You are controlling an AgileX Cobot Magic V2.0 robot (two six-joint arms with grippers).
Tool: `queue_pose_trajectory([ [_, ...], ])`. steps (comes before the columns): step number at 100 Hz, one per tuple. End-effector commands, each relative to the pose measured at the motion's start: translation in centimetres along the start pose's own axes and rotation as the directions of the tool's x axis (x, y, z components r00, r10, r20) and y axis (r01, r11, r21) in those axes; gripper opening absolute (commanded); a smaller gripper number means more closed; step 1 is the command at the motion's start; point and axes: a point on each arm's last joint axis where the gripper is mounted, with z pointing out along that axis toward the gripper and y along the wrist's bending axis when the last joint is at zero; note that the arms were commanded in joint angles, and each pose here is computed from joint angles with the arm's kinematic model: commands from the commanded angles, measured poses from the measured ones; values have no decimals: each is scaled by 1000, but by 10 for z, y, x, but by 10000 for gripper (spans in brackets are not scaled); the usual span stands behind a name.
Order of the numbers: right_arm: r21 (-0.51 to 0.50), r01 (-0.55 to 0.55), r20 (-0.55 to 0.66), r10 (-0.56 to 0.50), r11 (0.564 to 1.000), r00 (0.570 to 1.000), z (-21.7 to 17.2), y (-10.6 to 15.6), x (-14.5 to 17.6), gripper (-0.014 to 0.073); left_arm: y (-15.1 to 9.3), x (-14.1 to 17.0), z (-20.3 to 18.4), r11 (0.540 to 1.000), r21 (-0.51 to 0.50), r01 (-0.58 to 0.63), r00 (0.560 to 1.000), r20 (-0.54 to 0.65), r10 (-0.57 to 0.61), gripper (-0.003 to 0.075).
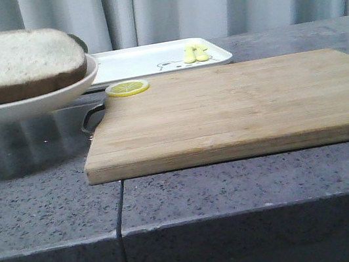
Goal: Place bread and move sandwich to tray
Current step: 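Grasp the rim of the white plate with the left gripper, then lift the plate with the sandwich and carry it over the tray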
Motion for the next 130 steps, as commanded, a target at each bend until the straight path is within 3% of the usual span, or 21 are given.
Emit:
queue_pose_trajectory([
  [1, 27, 9, 110, -12, 1000, 994, -2, -3, -17, 428, -24, -21, -18, 994, 109, 21, 992, 122, -34, -19],
  [30, 27, 9, 111, -12, 1000, 994, -2, -3, -17, 428, -58, -63, -7, 987, 160, 1, 993, 119, -20, -19],
  [58, 27, 9, 111, -12, 1000, 994, -2, -3, -17, 428, -90, -105, 39, 965, 260, -24, 1000, 19, 20, -19],
  [86, 27, 9, 111, -12, 1000, 994, -2, -3, -17, 428, -111, -142, 88, 953, 296, -67, 995, -53, 87, -19],
  [130, 27, 9, 109, -12, 1000, 994, -2, -3, -17, 428, -126, -161, 143, 935, 341, -100, 985, -100, 142, -19],
])
